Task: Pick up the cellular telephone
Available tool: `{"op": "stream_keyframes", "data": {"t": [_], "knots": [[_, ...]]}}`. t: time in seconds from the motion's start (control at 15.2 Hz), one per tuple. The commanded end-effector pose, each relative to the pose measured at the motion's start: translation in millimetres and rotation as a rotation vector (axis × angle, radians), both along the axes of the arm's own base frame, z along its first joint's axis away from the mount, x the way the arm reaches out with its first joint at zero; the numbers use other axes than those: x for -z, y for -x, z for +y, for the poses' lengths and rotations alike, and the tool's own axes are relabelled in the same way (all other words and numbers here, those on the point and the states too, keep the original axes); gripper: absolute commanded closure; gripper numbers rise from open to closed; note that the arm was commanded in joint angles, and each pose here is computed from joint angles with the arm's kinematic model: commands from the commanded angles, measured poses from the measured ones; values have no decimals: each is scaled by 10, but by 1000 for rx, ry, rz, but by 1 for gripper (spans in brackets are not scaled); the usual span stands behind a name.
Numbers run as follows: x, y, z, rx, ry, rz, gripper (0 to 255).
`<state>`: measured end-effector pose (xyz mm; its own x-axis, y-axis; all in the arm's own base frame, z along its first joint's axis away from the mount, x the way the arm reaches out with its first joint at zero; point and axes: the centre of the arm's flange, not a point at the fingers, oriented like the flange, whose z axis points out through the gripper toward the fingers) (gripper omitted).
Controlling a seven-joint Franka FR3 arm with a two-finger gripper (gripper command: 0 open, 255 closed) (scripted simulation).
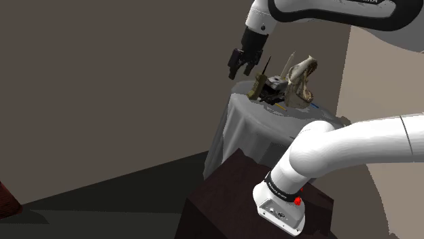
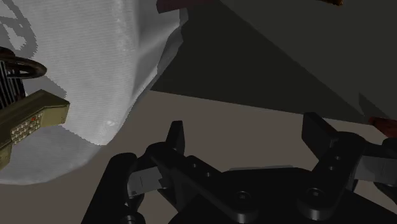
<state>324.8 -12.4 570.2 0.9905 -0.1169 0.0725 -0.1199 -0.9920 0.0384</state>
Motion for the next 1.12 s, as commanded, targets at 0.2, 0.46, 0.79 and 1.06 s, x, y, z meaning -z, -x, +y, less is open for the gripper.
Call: {"op": "stream_keyframes", "data": {"t": [0.2, 0.46, 0.79, 1.06], "knots": [[16, 147, -386, -100, -4, -1, 0], [39, 283, -921, -233, -8, -2, 0], [72, 350, -1606, -400, -14, -4, 0], [101, 322, -2156, -533, -19, -5, 0]]}}
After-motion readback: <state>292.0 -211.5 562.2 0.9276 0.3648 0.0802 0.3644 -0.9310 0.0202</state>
